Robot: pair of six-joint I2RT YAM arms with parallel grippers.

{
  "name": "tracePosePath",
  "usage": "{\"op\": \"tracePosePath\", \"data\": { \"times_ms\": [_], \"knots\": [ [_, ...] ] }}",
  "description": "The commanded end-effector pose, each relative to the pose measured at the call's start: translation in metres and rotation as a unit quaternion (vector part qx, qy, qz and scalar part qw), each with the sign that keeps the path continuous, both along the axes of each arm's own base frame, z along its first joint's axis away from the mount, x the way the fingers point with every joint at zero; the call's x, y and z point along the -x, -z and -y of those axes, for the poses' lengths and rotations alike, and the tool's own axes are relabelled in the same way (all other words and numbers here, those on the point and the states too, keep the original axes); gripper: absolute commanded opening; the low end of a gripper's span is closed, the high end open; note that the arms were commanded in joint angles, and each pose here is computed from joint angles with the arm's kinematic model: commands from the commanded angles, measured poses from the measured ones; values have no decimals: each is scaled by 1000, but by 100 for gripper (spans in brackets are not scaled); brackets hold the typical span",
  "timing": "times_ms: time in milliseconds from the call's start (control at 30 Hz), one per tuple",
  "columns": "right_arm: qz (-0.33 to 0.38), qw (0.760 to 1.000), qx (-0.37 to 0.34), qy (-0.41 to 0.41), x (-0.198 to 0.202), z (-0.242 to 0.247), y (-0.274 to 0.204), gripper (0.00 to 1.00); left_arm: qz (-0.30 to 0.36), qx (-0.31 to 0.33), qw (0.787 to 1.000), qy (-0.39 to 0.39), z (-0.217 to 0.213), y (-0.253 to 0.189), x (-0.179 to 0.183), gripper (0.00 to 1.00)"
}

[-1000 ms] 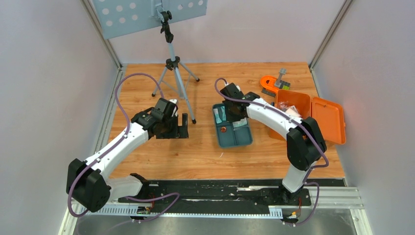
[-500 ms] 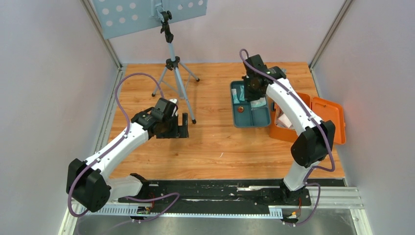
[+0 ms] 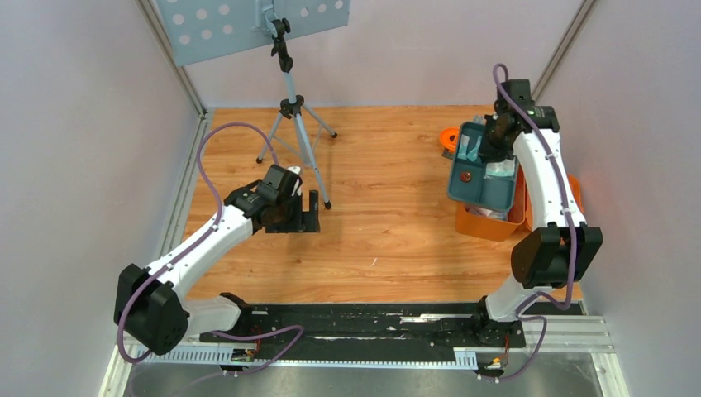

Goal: Organize the medicine kit

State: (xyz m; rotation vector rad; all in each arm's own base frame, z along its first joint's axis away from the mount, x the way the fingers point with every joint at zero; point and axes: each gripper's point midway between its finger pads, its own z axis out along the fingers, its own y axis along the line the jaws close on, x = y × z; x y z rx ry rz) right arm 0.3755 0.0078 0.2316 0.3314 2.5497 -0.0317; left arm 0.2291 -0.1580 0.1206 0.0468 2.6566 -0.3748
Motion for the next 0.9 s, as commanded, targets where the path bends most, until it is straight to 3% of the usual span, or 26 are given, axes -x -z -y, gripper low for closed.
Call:
{"op": "tracePosePath", "data": {
  "times_ms": [0, 267, 867],
  "knots": [
    [39, 999, 1, 6, -3, 33, -20, 0, 22, 13, 1000, 4, 4, -6, -12, 100],
    [-5, 999, 35, 15, -9, 65, 23, 0, 18, 13, 1000, 2, 4, -4, -13, 100],
    [-69, 997, 36, 22, -15, 87, 79, 0, 19, 18, 1000, -8, 3, -14, -13, 100]
  ]
}}
